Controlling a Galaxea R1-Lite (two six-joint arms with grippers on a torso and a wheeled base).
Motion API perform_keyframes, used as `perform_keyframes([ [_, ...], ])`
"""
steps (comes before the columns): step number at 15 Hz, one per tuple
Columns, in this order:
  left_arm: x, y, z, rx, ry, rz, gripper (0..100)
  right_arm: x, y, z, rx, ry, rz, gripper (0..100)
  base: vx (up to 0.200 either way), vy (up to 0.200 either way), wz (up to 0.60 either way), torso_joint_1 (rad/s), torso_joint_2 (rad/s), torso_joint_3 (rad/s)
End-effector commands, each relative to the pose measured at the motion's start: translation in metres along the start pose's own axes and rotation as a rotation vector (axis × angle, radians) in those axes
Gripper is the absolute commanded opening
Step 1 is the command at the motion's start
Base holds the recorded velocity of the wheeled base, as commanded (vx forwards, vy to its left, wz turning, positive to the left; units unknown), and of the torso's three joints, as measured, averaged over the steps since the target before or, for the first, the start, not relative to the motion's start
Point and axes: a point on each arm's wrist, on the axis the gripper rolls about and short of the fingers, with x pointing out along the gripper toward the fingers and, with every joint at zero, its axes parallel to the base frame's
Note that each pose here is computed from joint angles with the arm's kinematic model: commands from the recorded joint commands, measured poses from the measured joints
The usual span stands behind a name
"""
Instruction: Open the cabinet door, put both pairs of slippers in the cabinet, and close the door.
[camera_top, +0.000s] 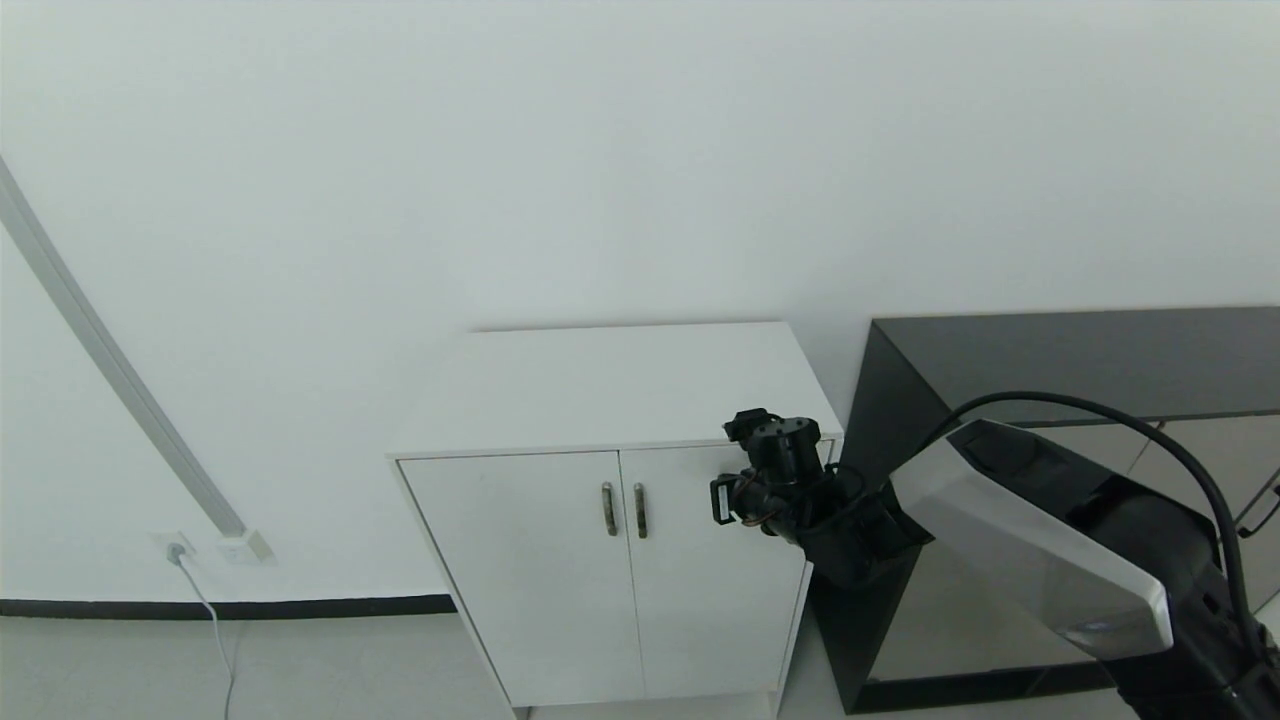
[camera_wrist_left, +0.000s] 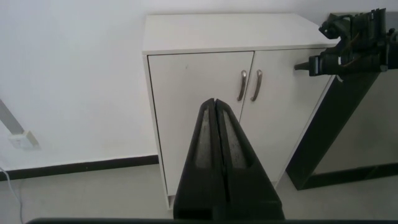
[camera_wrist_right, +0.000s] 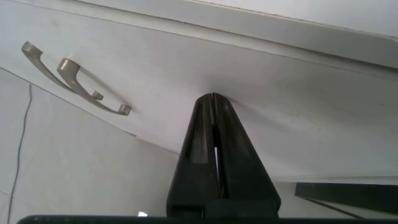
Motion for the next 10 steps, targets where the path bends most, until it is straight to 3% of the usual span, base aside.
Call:
perform_keyframes([
  [1,0.0,0.0,0.0002,-0.001,0.001,0.0,0,0.0005,-0.0007,0.0008,0.001,-0.002,-0.001,0,0.0,0.0,0.0,0.0,0.0,0.0],
  [10,0.0,0.0,0.0002,-0.001,0.001,0.0,0,-0.001,-0.002,-0.0007,0.002,0.001,-0.008,0,0.0,0.0,0.0,0.0,0.0,0.0],
])
